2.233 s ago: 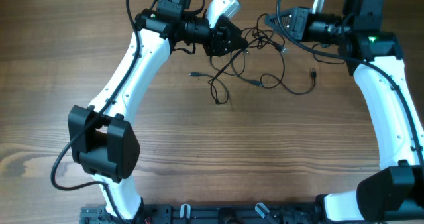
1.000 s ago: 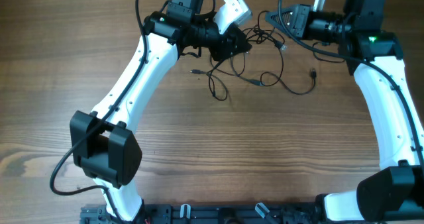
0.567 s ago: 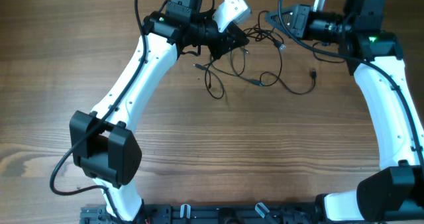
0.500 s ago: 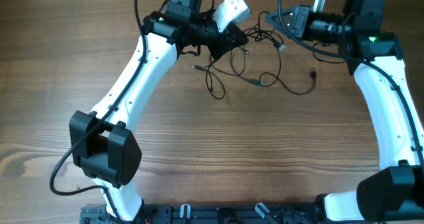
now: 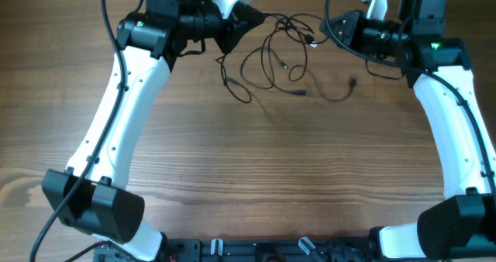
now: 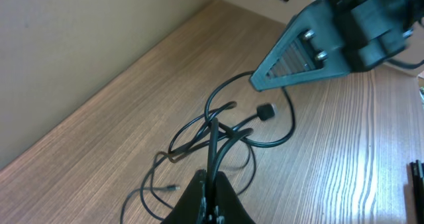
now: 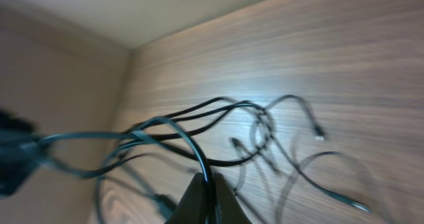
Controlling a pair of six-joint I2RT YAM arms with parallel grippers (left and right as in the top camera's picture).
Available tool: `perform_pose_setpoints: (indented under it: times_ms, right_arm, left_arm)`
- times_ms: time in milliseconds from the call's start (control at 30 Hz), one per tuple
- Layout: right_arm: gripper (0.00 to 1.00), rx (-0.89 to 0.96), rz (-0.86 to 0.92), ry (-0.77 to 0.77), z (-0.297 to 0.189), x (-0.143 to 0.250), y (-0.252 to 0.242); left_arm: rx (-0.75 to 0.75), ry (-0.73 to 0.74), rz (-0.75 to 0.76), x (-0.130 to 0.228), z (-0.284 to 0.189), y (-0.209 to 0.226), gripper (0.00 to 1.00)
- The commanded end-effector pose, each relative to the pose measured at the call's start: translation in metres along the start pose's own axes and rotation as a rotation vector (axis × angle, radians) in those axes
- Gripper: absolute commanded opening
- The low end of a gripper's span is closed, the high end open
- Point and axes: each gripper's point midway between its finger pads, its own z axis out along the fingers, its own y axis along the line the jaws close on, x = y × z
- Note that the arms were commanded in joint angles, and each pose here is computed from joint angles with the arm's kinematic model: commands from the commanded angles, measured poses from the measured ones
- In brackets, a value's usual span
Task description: Untangle cables
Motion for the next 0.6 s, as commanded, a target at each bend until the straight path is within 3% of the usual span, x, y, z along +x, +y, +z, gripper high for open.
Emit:
perform_pose_setpoints:
  times_ms: [0,567]
  right_arm:
    - [0.04,0.224,0.020,-0.071,-0.015,-0.007,-0.033]
    - [0.04,0.615,0.139,-0.072,-0.013,0.004,-0.127]
  left_arm:
    - [-0.020,-0.028,0.003,-0.013,-0.013,-0.002,0.04]
    - [-0.027,0.003,-0.044,-0.004,-0.023,-0.001,0.05]
